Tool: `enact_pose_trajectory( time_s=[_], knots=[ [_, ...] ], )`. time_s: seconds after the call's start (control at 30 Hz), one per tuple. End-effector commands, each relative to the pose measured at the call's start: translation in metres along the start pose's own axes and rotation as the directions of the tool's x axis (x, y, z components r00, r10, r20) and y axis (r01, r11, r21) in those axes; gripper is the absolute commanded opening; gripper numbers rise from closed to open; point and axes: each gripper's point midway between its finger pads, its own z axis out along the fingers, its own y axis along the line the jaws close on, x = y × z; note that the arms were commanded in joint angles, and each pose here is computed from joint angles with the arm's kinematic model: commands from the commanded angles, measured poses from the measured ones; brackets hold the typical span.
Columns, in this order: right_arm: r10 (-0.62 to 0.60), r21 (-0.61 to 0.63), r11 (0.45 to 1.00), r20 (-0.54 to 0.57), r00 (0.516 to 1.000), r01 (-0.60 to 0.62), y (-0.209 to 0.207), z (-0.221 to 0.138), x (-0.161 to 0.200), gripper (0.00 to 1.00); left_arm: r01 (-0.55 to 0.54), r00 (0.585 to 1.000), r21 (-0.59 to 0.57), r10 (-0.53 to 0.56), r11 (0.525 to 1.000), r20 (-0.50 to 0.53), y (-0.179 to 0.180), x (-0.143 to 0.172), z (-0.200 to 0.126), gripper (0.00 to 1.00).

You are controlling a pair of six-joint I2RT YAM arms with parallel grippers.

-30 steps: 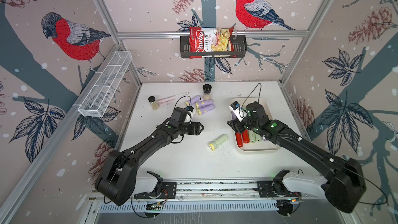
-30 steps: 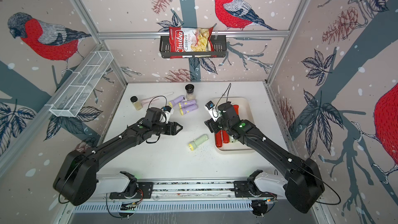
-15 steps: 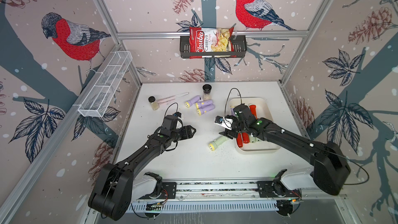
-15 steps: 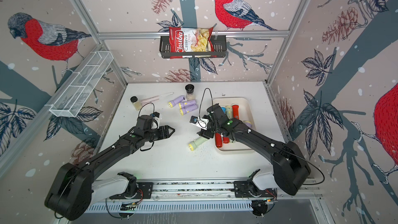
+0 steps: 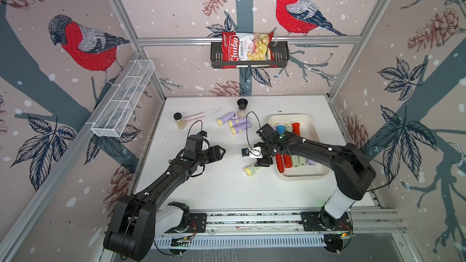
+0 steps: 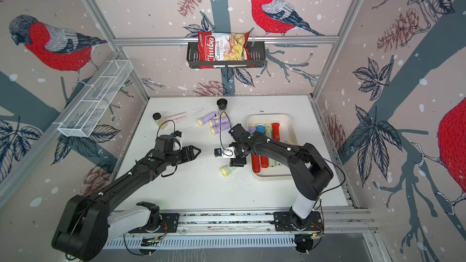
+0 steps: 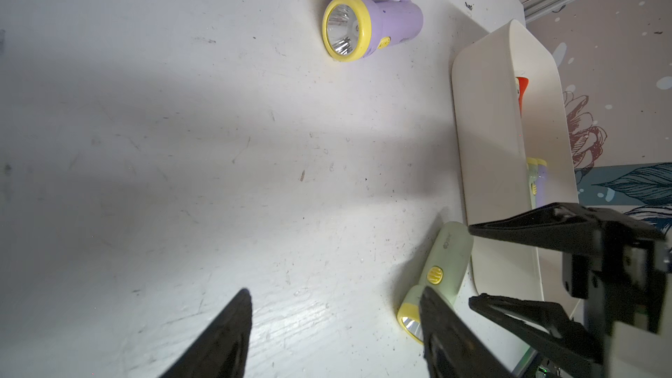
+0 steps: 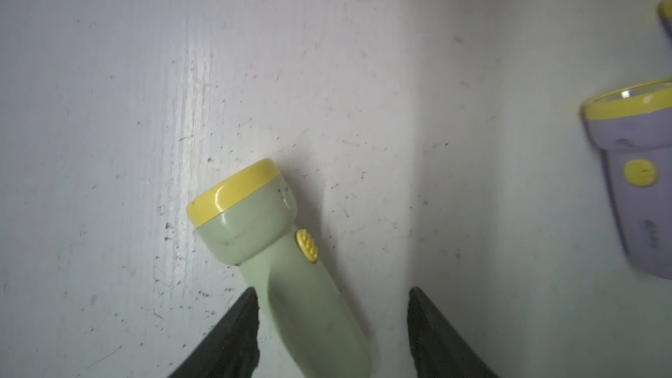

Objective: Put the flashlights into the storage boxes
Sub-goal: Pick up the flashlight from the center of the board.

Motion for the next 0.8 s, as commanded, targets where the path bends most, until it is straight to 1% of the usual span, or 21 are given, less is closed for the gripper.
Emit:
enact_pose_trajectory(
  time_s=[0.0,0.2,0.33,0.57,0.77],
  knots=[
    [0.019,-0.017,1.000,-0.079,0.997,-0.020,0.005,0.004,0.018,0.65,-0.026,1.000,0.006,0.026,1.000,0.017,-0.003,-0.008,0.000,0.71],
    [0.032,-0.040,0.999,-0.104,0.994,-0.036,0.003,0.012,0.023,0.64,-0.026,1.000,0.008,0.026,1.000,-0.003,-0.002,-0.006,0.004,0.71],
    [0.026,-0.078,0.996,-0.142,0.989,-0.037,0.010,0.018,0.029,0.59,-0.028,0.999,0.015,0.028,0.999,-0.014,-0.003,-0.005,0.007,0.70],
    [0.019,-0.094,0.995,-0.214,0.977,-0.040,0.017,0.026,0.039,0.56,-0.046,0.999,0.019,0.046,0.999,-0.026,-0.004,-0.007,0.009,0.69],
    [0.027,-0.077,0.996,-0.202,0.979,-0.043,0.016,0.024,0.033,0.49,-0.053,0.998,0.024,0.054,0.998,-0.025,-0.005,-0.007,0.009,0.69]
  ],
)
